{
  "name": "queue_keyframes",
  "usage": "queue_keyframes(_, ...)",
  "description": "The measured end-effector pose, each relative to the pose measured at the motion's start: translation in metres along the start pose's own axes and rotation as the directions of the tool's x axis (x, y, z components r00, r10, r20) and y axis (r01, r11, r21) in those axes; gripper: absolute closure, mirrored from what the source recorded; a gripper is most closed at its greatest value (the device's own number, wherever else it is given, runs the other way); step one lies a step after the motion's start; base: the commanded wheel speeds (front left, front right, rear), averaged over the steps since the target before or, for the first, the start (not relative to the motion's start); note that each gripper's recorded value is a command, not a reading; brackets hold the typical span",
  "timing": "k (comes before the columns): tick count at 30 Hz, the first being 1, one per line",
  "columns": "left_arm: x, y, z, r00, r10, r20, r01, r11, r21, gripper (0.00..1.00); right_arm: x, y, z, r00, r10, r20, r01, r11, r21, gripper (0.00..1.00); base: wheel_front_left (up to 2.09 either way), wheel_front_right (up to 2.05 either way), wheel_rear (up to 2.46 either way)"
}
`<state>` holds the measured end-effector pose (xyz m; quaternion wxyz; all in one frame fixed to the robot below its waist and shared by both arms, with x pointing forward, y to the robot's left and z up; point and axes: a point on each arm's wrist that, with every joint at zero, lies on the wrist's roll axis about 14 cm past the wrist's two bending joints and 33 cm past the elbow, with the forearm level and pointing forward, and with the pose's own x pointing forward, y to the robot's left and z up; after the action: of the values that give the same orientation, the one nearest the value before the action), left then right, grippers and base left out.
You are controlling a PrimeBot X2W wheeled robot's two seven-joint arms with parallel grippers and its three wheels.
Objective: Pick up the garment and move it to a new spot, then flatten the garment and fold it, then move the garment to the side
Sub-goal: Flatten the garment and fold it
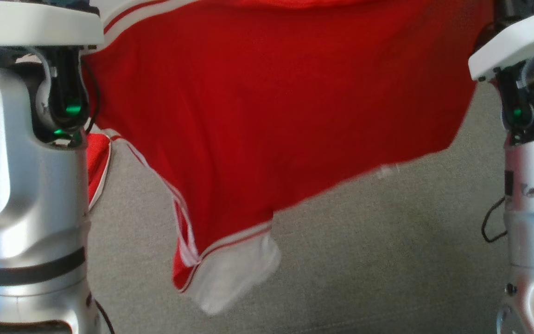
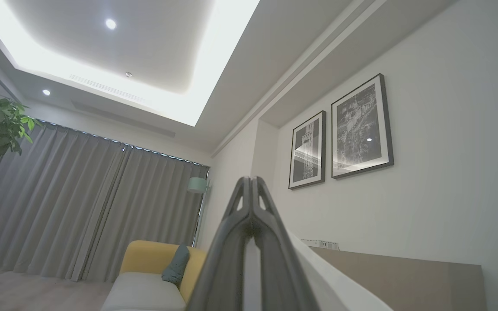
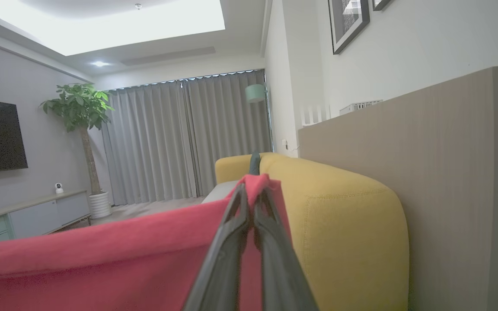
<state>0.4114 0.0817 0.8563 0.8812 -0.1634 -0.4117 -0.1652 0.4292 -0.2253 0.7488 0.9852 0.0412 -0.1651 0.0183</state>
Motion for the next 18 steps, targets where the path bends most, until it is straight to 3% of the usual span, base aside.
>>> queue_keyframes(9,-0.005,0.026,-0.062,0.978,0.060,-0.200,-0.072,0.996,-0.055,1.00,0.005,-0.004,-0.045,0.988,-0.016,-0.152,0.024,0.998,0.057,1.00,0.00,0.00,0.00)
queue_keyframes(12,0.005,0.042,-0.090,0.963,0.062,-0.261,-0.062,0.998,0.006,1.00,0.025,-0.006,-0.060,0.980,-0.019,-0.196,0.031,0.998,0.061,1.00,0.00,0.00,0.00)
queue_keyframes(14,0.013,0.047,-0.096,0.962,0.066,-0.266,-0.065,0.998,0.012,1.00,0.035,-0.006,-0.059,0.982,-0.021,-0.187,0.031,0.998,0.053,1.00,0.00,0.00,0.00)
queue_keyframes(18,0.062,0.058,-0.110,0.972,0.055,-0.229,-0.052,0.998,0.021,1.00,0.092,-0.011,-0.036,0.997,-0.041,-0.071,0.044,0.998,0.055,1.00,0.00,0.00,0.00)
